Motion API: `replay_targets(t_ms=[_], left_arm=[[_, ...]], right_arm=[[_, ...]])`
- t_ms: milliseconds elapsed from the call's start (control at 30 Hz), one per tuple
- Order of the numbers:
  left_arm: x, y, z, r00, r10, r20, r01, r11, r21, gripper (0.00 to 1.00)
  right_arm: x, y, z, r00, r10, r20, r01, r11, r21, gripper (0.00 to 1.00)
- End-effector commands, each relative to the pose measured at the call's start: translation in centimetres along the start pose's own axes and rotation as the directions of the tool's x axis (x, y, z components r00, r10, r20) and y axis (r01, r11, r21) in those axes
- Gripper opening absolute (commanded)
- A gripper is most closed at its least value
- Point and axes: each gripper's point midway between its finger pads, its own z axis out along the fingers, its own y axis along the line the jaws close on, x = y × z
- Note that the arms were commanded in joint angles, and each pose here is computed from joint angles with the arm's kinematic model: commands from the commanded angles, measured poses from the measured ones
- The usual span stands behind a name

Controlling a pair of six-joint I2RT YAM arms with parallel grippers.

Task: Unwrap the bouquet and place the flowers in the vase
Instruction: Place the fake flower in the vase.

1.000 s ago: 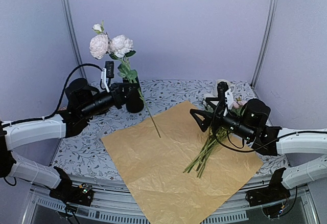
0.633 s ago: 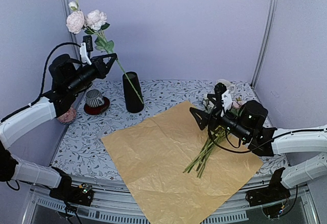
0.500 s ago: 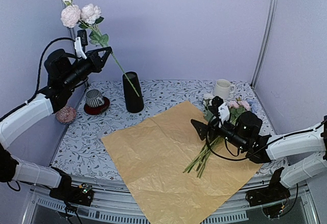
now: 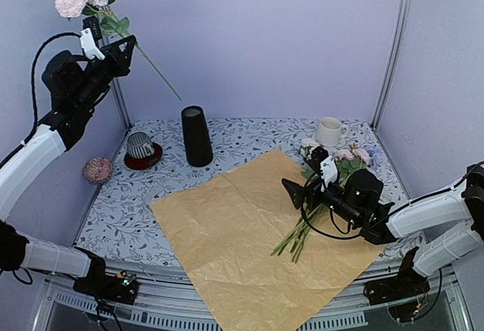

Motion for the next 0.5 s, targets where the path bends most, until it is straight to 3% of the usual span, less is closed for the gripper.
replay_targets(t_ms=[0, 167, 467], left_arm=[[-2.1, 2.1, 0.1, 0.995, 0.03, 0.099, -0.02, 0.995, -0.1, 0.03], [-0.8, 2.7, 1.6, 0.995, 0.002, 0.1, 0.008, 0.995, -0.102, 0.02], [5.3, 3.1, 4.2, 1.0, -0.014, -0.019, 0.013, 0.999, -0.052, 0.02]], right_arm=[[-1.3, 0.0, 0.3, 0.999, 0.016, 0.04, -0.016, 1.0, -0.002, 0.99], [-1.4, 0.0, 0.1, 0.999, 0.019, 0.042, -0.019, 1.0, -0.003, 0.99], [-1.5, 0.1, 0.1, 0.999, 0.022, 0.038, -0.021, 1.0, -0.014, 0.99]])
